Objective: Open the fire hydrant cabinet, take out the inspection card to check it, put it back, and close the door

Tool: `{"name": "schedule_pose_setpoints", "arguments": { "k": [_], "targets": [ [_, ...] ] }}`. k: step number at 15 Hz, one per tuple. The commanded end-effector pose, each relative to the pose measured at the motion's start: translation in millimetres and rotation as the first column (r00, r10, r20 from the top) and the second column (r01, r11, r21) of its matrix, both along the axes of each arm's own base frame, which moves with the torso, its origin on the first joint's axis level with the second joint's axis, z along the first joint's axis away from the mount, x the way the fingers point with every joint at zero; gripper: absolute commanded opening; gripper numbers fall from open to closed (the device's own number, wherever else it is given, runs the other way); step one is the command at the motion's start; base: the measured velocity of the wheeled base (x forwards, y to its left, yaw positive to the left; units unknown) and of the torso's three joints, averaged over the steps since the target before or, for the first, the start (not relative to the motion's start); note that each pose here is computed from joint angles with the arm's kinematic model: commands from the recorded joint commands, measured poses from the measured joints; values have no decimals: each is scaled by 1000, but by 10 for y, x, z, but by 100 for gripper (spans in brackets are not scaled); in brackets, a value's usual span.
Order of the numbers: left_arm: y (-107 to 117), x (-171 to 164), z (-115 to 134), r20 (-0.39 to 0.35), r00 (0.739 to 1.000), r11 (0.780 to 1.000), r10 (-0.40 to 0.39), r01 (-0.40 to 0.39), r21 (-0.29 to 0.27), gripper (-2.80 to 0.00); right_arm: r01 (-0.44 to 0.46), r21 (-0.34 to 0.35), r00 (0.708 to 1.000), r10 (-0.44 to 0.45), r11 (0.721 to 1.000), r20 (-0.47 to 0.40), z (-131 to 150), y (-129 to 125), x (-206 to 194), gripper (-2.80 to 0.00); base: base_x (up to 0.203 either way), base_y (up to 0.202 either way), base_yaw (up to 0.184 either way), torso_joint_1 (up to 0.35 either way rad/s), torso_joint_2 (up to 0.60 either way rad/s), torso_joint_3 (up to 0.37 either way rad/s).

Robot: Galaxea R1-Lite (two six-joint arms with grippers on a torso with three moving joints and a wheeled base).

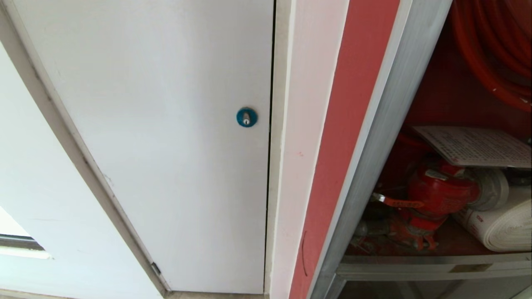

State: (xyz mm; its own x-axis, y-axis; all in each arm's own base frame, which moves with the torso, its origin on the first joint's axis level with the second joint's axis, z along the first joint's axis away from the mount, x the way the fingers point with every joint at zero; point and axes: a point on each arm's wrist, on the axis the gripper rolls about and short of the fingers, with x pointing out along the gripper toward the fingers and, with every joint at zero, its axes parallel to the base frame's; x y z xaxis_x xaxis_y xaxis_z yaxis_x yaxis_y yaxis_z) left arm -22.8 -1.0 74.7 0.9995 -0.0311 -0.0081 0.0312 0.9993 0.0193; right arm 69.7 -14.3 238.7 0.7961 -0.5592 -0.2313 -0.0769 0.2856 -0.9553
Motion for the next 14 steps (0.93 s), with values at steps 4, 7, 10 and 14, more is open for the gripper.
{"name": "schedule_pose_setpoints", "arguments": {
  "k": [4,7,10,14],
  "targets": [
    [0,1,0,-1,1000,1000,0,0,0,-280,-104,95,995,103,990,17,-19,-82,213,0,0,0,0,0,0,0],
    [0,0,0,0,1000,1000,0,0,0,-280,-143,119,990,144,983,-1,-13,-116,321,0,0,0,0,0,0,0],
    [0,1,0,-1,1000,1000,0,0,0,-280,-152,62,988,152,986,7,42,-274,522,0,0,0,0,0,0,0],
    [0,0,0,0,1000,1000,0,0,0,-280,-180,-22,984,180,983,-16,87,-358,661,0,0,0,0,0,0,0]
  ]
}}
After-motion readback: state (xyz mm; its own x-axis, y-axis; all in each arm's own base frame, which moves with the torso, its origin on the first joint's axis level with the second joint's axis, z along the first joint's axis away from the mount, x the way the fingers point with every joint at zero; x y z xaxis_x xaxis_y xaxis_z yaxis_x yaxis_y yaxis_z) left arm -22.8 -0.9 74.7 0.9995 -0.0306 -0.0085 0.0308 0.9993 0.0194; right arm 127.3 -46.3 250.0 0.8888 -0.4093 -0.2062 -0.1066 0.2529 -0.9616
